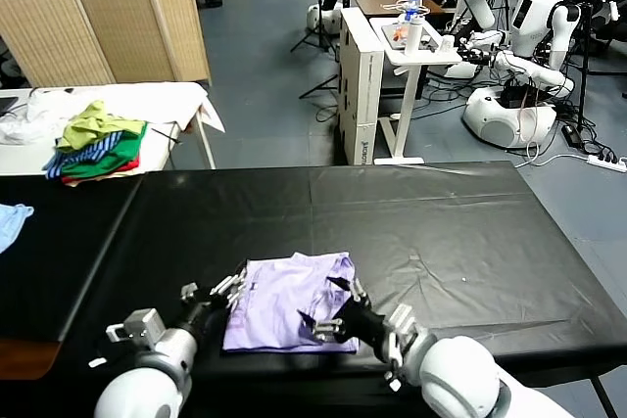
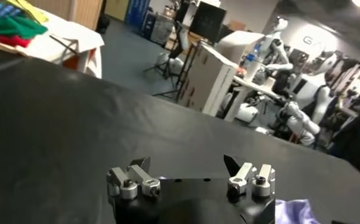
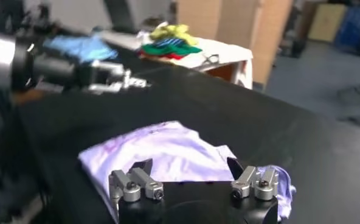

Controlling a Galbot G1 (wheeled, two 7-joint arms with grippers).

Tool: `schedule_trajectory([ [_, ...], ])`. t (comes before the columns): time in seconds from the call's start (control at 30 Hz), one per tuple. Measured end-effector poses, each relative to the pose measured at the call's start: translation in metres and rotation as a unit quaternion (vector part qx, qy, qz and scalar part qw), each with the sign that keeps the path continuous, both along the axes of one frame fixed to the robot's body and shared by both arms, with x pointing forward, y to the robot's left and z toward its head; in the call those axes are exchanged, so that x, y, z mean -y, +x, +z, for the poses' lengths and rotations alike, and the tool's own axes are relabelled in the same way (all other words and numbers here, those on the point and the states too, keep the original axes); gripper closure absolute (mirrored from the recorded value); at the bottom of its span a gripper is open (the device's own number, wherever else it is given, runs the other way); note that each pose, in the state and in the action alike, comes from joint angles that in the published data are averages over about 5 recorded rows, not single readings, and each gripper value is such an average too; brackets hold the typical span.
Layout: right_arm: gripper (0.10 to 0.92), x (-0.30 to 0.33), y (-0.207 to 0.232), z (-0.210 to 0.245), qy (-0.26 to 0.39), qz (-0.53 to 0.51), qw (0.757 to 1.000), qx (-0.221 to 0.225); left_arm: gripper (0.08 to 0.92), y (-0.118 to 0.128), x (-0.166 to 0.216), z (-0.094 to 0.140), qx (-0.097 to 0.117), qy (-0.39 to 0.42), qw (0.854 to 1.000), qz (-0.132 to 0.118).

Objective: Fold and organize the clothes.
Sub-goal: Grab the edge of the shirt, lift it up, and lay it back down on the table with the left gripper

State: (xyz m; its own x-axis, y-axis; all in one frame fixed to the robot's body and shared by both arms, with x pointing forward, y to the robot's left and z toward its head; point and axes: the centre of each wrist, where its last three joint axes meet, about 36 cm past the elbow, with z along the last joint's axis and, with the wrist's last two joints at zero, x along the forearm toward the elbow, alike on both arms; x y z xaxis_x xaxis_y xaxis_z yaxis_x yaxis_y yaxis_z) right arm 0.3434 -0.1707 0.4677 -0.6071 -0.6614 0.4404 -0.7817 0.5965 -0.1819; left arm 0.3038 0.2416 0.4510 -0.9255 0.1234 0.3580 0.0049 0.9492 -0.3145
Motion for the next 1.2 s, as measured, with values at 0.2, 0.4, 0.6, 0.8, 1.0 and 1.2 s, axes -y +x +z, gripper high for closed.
schedule_trajectory([
  [0.2, 0.115, -0.007, -0.004, -0.005, -0.066, 0.001, 0.997, 0.028, 0.092, -0.002, -0.001, -0.005, -0.001, 0.013, 1.000, 0.004],
  [0.4, 0.115, 0.003, -0.015, 0.000, -0.105, -0.037, 0.994, 0.018, 0.092, -0.002, 0.000, -0.006, -0.001, 0.016, 1.000, 0.005],
  [0.6, 0.115, 0.019, -0.029, 0.011, -0.109, -0.096, 0.989, -0.009, 0.092, -0.002, -0.001, -0.007, -0.001, 0.017, 1.000, 0.005],
  [0.8, 0.115, 0.033, -0.039, 0.024, -0.080, -0.138, 0.987, -0.020, 0.092, -0.001, -0.003, -0.010, 0.001, 0.021, 1.000, 0.007],
  [1.0, 0.115, 0.052, -0.044, 0.036, -0.055, -0.175, 0.983, -0.032, 0.092, -0.002, -0.002, -0.013, 0.003, 0.025, 1.000, 0.009],
  [1.2, 0.115, 0.063, -0.041, 0.038, 0.003, -0.203, 0.978, -0.046, 0.092, -0.002, -0.001, -0.015, 0.005, 0.028, 1.000, 0.011],
])
